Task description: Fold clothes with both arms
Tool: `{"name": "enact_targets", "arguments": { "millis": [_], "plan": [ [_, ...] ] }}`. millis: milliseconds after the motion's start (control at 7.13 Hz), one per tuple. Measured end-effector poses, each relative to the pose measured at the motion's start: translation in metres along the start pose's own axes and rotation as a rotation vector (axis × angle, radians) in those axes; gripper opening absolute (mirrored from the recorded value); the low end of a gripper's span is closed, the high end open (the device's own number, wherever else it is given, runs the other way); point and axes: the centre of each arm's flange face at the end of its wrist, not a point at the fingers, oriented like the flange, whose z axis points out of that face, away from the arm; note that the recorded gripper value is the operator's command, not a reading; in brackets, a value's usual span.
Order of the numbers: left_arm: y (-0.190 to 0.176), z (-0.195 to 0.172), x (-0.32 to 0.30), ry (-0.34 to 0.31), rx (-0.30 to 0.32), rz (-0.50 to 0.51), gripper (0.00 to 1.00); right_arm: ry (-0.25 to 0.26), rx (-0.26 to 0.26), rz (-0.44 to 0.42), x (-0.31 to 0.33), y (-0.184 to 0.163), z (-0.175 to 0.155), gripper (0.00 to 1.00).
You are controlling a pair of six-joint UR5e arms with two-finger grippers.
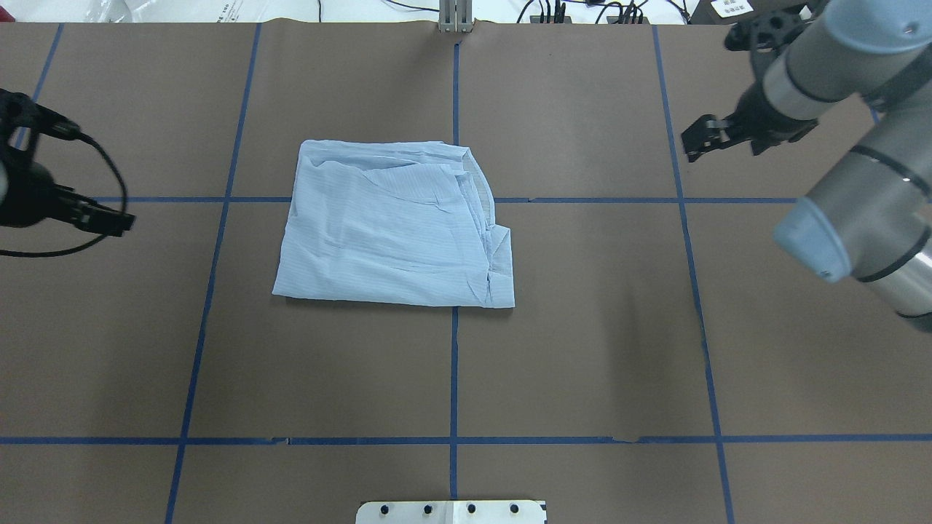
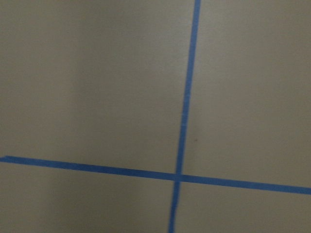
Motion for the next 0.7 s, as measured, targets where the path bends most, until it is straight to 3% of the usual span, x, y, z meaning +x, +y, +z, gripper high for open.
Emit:
{"name": "enact_targets", "arguments": {
  "millis": [281, 561, 701],
  "plan": [
    [0.042, -0.047, -0.122, -0.055, -0.019, 0.122, 1.00, 0.019, -0.025, -0.090, 0.134, 0.031, -0.028, 1.00],
    [0.099, -0.069, -0.211, -0.101, -0.048, 0.060, 1.00, 0.019, -0.061, -0.123, 0.260, 0.093, -0.047, 1.00],
    [0.130, -0.066, -0.249, -0.121, -0.076, -0.017, 1.00, 0.010, -0.087, -0.060, 0.315, 0.142, -0.049, 1.00]
  ]
}}
